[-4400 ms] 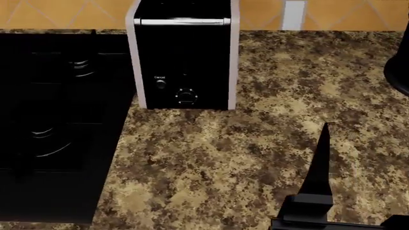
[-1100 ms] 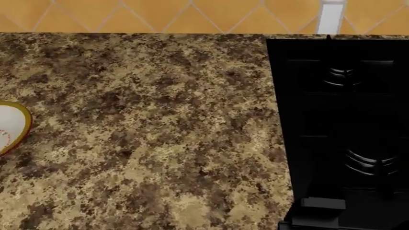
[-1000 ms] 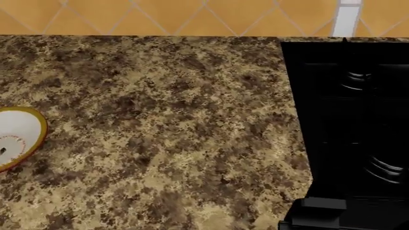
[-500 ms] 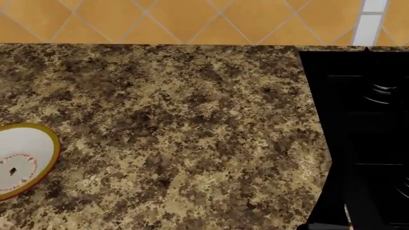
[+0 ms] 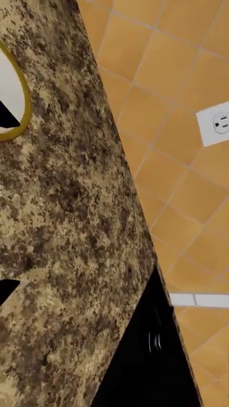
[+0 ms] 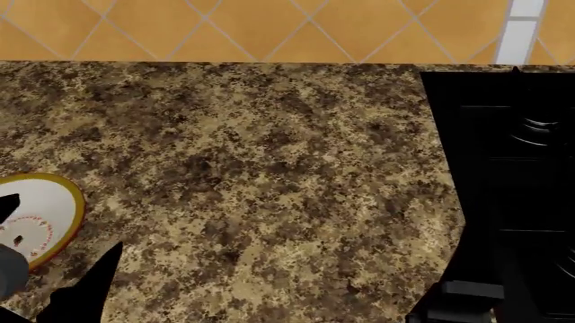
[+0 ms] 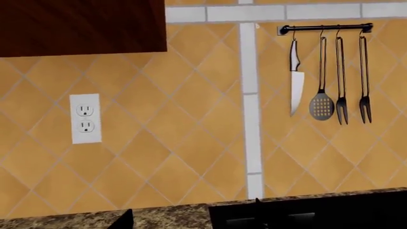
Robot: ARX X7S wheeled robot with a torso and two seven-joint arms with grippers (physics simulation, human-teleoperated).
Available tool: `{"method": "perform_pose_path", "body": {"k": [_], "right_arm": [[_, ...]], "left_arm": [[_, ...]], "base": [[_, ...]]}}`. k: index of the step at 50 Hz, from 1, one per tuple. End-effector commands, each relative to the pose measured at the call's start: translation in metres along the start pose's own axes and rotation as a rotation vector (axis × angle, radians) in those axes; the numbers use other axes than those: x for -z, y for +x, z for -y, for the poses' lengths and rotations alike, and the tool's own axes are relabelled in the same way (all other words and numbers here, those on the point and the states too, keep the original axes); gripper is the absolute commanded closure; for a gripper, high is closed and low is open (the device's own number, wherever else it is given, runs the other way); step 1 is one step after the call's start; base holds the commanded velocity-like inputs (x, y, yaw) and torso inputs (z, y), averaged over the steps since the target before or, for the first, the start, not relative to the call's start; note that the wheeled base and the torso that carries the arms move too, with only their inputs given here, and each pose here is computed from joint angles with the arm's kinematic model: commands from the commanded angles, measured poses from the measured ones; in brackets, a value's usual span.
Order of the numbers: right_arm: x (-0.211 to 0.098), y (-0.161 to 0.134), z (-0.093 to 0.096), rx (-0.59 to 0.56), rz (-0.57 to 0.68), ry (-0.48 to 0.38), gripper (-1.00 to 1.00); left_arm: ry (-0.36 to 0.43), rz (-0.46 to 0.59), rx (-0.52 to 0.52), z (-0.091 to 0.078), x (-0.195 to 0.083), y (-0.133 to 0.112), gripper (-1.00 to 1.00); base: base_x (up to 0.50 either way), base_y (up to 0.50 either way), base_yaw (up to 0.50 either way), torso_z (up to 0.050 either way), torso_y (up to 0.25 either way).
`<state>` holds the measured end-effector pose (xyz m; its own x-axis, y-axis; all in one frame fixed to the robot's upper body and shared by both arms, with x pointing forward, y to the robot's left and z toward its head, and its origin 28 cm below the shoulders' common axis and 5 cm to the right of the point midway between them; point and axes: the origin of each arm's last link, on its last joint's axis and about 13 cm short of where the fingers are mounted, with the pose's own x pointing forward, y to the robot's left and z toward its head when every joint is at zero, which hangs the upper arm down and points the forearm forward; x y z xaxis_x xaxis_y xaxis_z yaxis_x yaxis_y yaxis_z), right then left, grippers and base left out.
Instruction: Stack the bowls from largest to smallest.
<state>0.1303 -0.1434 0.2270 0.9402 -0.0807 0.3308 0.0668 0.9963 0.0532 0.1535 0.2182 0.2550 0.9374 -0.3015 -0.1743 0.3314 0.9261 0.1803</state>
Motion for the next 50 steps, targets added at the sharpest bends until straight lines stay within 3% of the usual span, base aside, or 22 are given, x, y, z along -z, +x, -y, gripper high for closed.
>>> {"method": "perform_pose_path", "body": {"k": [1, 7, 24, 40, 50], "right_arm": [[-0.006, 0.004, -0.002, -0.051, 0.025, 0.007, -1.0], [-0.004, 0.004, -0.004, -0.059, 0.027, 0.003, -1.0], [0.001, 0.004, -0.006, -0.071, 0.013, -0.001, -1.0], [0.002, 0.003, -0.008, -0.082, 0.006, -0.004, -1.0], [0.003, 0.003, -0.008, -0.084, 0.005, -0.005, -1.0]], "left_arm": [[-0.001, -0.061, 0.049, 0.007, 0.012, 0.014, -1.0], [-0.037, -0.085, 0.054, 0.008, 0.014, 0.018, -1.0], [-0.043, -0.076, -0.077, -0.021, 0.007, 0.023, -1.0], [-0.045, -0.157, -0.098, -0.038, 0.02, 0.057, -1.0], [-0.061, -0.197, -0.127, -0.045, 0.035, 0.064, -1.0]], "base": [[0.0, 0.0, 0.0, 0.0, 0.0], [0.0, 0.0, 0.0, 0.0, 0.0], [0.0, 0.0, 0.0, 0.0, 0.0], [0.0, 0.0, 0.0, 0.0, 0.0], [0.0, 0.0, 0.0, 0.0, 0.0]]}}
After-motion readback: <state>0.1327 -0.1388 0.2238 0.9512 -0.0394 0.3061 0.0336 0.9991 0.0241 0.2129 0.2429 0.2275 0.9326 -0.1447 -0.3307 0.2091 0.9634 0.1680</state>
